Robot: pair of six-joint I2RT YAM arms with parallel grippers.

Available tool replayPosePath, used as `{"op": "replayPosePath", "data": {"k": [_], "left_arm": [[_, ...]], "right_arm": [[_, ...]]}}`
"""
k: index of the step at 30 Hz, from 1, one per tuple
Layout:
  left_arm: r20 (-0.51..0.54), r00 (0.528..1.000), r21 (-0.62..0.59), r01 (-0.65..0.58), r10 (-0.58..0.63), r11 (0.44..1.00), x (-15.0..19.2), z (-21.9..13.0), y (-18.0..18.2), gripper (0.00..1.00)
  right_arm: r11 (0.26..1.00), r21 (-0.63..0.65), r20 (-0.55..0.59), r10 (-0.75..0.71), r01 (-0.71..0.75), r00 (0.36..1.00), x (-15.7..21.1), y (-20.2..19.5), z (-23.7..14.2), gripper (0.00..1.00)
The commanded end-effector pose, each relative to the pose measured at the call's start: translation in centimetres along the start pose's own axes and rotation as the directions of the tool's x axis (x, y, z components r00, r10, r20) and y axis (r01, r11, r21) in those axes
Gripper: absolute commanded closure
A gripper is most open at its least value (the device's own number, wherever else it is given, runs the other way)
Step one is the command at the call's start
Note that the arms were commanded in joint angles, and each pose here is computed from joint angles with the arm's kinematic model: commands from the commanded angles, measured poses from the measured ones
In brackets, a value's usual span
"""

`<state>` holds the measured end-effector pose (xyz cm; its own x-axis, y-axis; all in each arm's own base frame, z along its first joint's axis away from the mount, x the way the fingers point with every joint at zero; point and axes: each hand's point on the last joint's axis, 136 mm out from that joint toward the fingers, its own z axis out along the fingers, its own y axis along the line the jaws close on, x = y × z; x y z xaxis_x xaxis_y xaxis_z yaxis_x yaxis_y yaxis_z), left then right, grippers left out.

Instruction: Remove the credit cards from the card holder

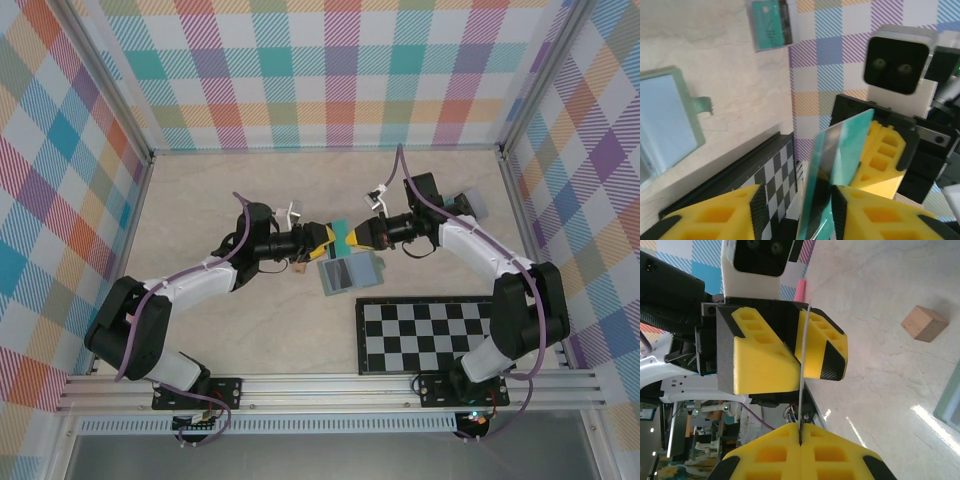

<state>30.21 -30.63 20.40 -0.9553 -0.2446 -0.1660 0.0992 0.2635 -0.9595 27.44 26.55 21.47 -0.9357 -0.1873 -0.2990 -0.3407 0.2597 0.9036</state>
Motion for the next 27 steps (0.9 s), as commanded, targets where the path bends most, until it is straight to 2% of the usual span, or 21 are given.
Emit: {"op": "replayPosePath", "data": {"k": [1, 7, 10, 13, 18, 21, 25, 26, 27], "left_arm": [[0.008, 0.999, 0.070, -0.038, 0.037, 0.997, -0.3, -0.1, -1.2, 0.66], [0.033, 0.999, 0.111, -0.033, 0.029, 0.993, -0.8, -0.2, -1.9, 0.93], [0.042, 0.999, 0.133, -0.024, 0.018, 0.991, -0.9, -0.2, -2.2, 1.00], [0.044, 0.999, 0.134, -0.021, 0.015, 0.991, -0.9, -0.1, -2.3, 1.00], [0.030, 1.000, 0.134, -0.013, 0.009, 0.991, -0.7, 0.6, -2.1, 1.00], [0.024, 1.000, 0.135, -0.004, 0.000, 0.991, -0.7, 0.9, -2.0, 1.00], [0.025, 1.000, 0.114, -0.004, 0.001, 0.993, -0.6, 0.8, -1.6, 1.00], [0.025, 1.000, 0.094, -0.001, -0.001, 0.996, -0.5, 0.8, -1.2, 0.97], [0.026, 1.000, 0.061, 0.004, -0.006, 0.998, -0.5, 0.8, -0.6, 0.89]], "right_arm": [[0.996, -0.087, -0.022, -0.019, 0.017, 1.000, 0.2, 1.4, 0.0, 1.00], [0.996, -0.085, -0.012, 0.019, -0.020, 1.000, -0.4, 1.0, -0.1, 1.00], [0.995, -0.095, -0.002, 0.040, -0.040, 0.999, -0.6, 1.1, -0.1, 0.90], [0.993, -0.101, 0.006, 0.067, -0.066, 0.998, -0.8, 1.0, 0.0, 0.79], [0.991, -0.100, 0.021, 0.089, -0.086, 0.996, -1.4, 0.8, 0.3, 0.77], [0.991, -0.095, 0.036, 0.095, -0.091, 0.995, -1.9, 0.7, 0.4, 0.82], [0.994, -0.056, 0.066, 0.093, -0.090, 0.993, -2.5, 0.4, 0.2, 0.95], [0.995, -0.036, 0.074, 0.093, -0.091, 0.993, -2.5, 0.2, 0.1, 0.98], [0.996, -0.005, 0.082, 0.095, -0.094, 0.992, -2.6, -0.2, 0.0, 1.00]]}}
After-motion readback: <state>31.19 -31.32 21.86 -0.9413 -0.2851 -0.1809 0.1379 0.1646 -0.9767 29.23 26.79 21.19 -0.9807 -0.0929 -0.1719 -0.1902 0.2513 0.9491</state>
